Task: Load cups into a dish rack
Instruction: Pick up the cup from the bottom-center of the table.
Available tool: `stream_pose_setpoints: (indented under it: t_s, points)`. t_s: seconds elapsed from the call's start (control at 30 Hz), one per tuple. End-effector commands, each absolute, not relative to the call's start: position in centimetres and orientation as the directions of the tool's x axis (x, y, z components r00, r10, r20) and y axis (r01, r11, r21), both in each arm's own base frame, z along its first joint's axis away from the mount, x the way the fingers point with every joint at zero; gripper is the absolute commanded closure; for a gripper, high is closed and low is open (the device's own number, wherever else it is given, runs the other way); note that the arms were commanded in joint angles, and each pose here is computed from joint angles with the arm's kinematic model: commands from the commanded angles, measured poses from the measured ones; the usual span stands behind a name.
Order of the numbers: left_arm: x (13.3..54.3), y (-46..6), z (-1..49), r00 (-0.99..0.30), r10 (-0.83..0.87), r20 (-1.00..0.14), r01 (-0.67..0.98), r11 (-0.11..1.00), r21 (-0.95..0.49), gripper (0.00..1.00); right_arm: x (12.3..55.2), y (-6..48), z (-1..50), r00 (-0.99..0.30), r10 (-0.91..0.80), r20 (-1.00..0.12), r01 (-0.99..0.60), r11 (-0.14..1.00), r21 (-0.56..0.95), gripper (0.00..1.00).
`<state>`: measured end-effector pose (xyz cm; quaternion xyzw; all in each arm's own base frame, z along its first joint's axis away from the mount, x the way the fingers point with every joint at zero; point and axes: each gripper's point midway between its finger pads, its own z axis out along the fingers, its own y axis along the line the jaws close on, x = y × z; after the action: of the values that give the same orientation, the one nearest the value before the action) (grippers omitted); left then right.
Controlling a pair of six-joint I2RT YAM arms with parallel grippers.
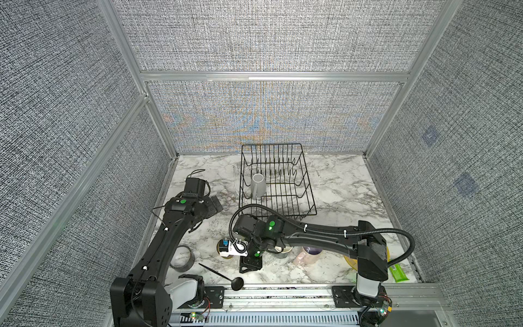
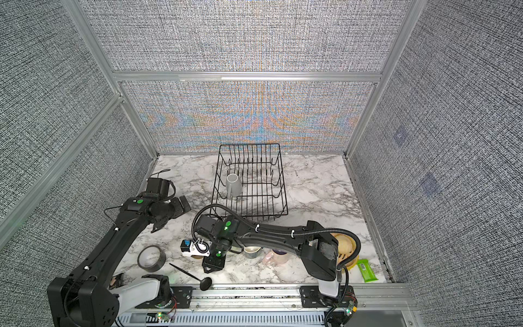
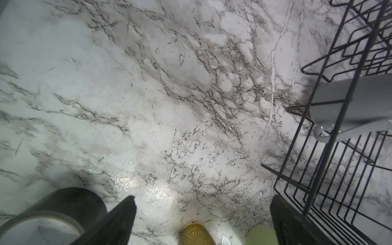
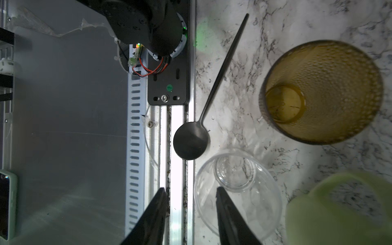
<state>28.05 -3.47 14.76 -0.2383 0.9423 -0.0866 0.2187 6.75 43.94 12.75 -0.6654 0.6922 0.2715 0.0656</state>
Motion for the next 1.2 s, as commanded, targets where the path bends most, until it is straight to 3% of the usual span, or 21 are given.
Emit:
stream_pose_setpoints:
  t_s: [0.0,0.13,0.4,0.57,0.73,1.0,1.17]
  points:
    - [28.6,-3.9,15.1,-0.778,-0.515,-0.359,-0.401,0.848,-0.348,0.00,5.6,43.8,11.8,-0.134,-0.899,-0.417,-0.946,-0.009,0.323,0.59]
    - [29.3,-4.1,15.3,-0.758,-0.544,-0.361,-0.387,0.820,-0.422,0.00,5.6,43.7,10.0,-0.155,-0.913,-0.377,-0.953,0.038,0.300,0.59]
    - [29.5,-3.9,15.5,-0.757,-0.545,-0.362,-0.384,0.818,-0.429,0.00,7.0,43.6,8.0,-0.164,-0.922,-0.351,-0.971,0.088,0.223,0.61]
    - [29.4,-3.9,15.3,-0.754,-0.548,-0.363,-0.383,0.815,-0.435,0.00,7.2,43.7,8.3,-0.143,-0.923,-0.356,-0.976,0.071,0.207,0.81]
    - [29.4,-4.6,16.6,-0.771,-0.533,-0.350,-0.353,0.814,-0.462,0.00,6.8,44.0,10.8,-0.093,-0.894,-0.439,-0.981,0.005,0.196,1.00]
    - [30.0,-6.9,23.2,-0.754,-0.491,-0.437,-0.174,0.790,-0.588,0.01,9.9,43.5,18.2,-0.114,-0.766,-0.632,-0.993,0.067,0.097,1.00]
    - [30.4,-9.8,27.9,-0.749,-0.442,-0.493,0.034,0.718,-0.695,0.01,14.0,41.7,23.4,-0.298,-0.587,-0.752,-0.954,0.171,0.245,1.00]
